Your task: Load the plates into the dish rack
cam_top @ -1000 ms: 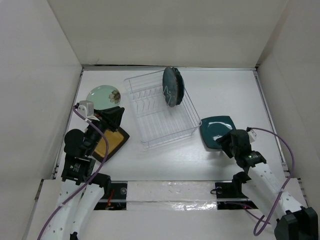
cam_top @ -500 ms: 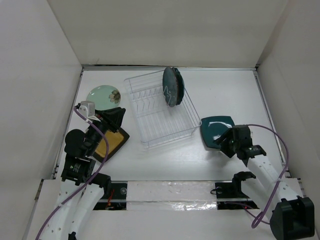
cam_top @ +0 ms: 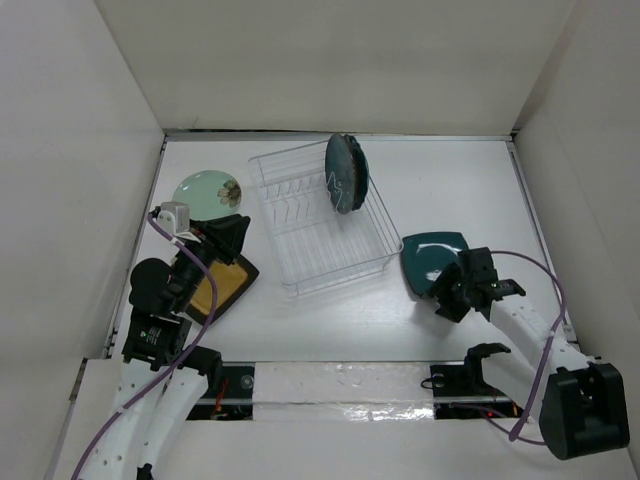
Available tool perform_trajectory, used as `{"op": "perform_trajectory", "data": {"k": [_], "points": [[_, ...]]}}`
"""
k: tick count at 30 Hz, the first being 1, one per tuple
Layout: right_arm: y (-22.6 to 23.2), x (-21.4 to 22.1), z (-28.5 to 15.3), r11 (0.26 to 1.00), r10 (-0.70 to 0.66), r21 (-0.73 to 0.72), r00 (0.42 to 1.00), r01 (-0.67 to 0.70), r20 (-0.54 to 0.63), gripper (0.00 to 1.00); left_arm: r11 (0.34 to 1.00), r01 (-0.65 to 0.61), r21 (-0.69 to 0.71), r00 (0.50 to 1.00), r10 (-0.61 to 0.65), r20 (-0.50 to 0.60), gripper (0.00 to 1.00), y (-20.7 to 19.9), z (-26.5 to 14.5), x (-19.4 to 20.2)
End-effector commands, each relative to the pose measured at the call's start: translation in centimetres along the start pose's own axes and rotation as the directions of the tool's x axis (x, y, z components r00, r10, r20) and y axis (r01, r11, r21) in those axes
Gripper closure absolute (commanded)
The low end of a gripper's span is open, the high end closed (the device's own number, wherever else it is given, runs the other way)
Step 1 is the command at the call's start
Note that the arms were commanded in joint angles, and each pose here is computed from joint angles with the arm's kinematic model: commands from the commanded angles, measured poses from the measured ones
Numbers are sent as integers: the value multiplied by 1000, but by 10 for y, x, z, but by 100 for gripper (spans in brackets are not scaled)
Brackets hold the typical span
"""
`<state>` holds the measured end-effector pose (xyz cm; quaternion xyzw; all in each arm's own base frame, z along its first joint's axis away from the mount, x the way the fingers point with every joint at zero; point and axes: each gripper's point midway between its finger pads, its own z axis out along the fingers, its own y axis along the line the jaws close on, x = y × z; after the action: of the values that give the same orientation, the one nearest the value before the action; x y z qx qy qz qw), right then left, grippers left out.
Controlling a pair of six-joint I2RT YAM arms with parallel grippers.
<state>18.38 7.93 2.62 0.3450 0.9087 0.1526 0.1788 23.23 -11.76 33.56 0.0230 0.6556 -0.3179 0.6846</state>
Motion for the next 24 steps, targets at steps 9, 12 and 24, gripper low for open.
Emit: {"op": "perform_trajectory", "data": {"k": [9, 12, 24], "points": [[8, -98, -4, 996, 67, -79, 924, -40, 377, 41, 999, -23, 30, 999, 21, 49, 78, -9, 2, -18], [1, -114, 0, 993, 104, -95, 901, -71, 422, 42, 999, -19, 35, 999, 18, 42, 78, -10, 3, -16], [0, -152, 25, 982, 168, -153, 889, -112, 425, 39, 999, -14, 37, 999, 13, 31, 78, -9, 6, -13]]}}
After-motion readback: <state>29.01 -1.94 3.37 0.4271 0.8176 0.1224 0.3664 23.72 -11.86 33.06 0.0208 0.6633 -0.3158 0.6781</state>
